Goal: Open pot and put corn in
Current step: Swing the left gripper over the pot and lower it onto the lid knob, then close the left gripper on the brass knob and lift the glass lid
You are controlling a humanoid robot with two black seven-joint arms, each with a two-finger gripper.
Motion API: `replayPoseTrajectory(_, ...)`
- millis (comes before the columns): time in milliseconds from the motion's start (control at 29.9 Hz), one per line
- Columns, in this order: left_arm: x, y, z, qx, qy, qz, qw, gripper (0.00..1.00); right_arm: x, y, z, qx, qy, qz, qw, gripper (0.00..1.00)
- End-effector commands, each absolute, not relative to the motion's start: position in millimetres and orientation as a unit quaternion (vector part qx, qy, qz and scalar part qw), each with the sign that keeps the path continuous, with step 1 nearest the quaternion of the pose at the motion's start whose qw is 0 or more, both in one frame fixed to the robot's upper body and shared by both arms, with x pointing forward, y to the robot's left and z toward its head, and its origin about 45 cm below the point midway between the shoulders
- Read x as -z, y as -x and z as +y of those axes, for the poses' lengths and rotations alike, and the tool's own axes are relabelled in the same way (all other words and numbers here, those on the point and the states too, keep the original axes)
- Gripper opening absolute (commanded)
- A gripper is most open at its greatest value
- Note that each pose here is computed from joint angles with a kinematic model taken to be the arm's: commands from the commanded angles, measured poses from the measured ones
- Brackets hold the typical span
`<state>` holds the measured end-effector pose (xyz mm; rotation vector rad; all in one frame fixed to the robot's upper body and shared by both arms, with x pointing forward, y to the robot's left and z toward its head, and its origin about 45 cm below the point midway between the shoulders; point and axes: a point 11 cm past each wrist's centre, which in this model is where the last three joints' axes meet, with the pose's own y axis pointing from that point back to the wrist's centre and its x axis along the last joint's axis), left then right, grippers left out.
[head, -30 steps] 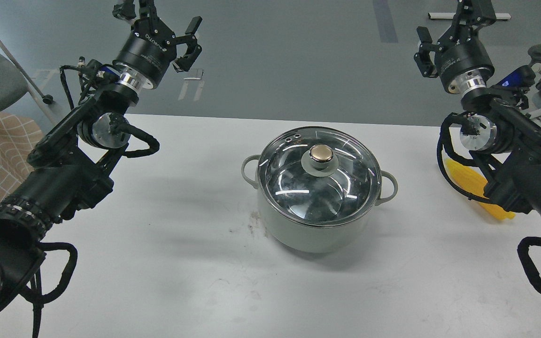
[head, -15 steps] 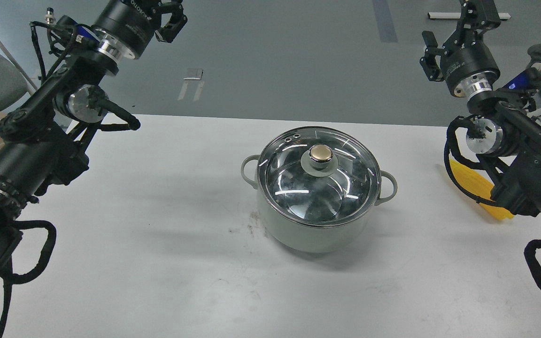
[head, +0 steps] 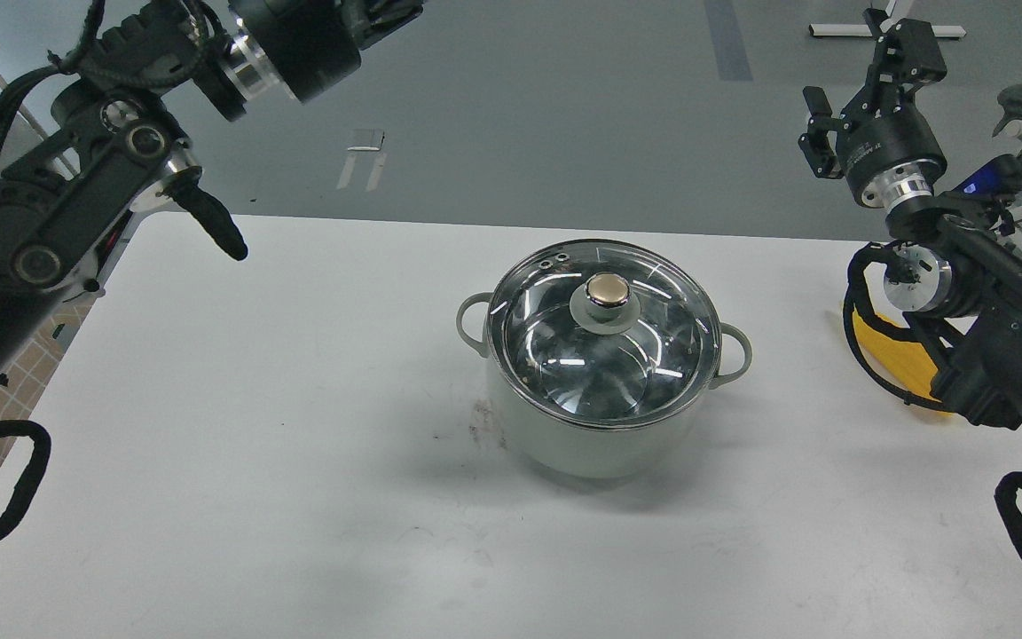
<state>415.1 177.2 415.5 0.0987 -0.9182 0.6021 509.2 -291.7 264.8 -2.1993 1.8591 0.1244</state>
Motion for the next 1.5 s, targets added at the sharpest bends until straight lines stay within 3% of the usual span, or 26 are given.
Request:
replayPoseTrajectory(0, -399, -398, 156, -0.230, -0.118, -0.528, 0.809, 0.98, -263, -506, -295, -0.043, 0.757, 0.639, 0.127, 1.00)
replayPoseTrajectory(100, -376, -387, 137, -0.183, -0.168, -0.603, 0.758, 0.98, -257, -502, -300, -0.046, 0.756, 0.641, 0.123, 1.00)
replayPoseTrajectory(401, -322, -374, 105, -0.094, -0.225, -0.681, 0.691, 0.98, -255, -495, -319, -0.043, 0.752, 0.647, 0.117, 1.00)
replayPoseTrajectory(668, -279, -372, 62, -0.075, -0.216, -0.651, 0.724, 0.98, -251, -486, -337, -0.040, 0.749, 0.653, 0.109, 1.00)
replayPoseTrajectory(1002, -236, -381, 72, -0.070, -0.259, -0.618, 0.739, 0.97, -246, -480, -343, -0.043, 0.748, 0.654, 0.104, 1.00)
replayPoseTrajectory(1303, -229, -377, 72, -0.068, -0.259, -0.612, 0.744, 0.95, -244, -479, -344, -0.045, 0.748, 0.654, 0.102, 1.00)
replayPoseTrajectory(1470, -225, -376, 74, -0.069, -0.262, -0.608, 0.747, 0.86, -246, -478, -346, -0.043, 0.748, 0.655, 0.102, 1.00)
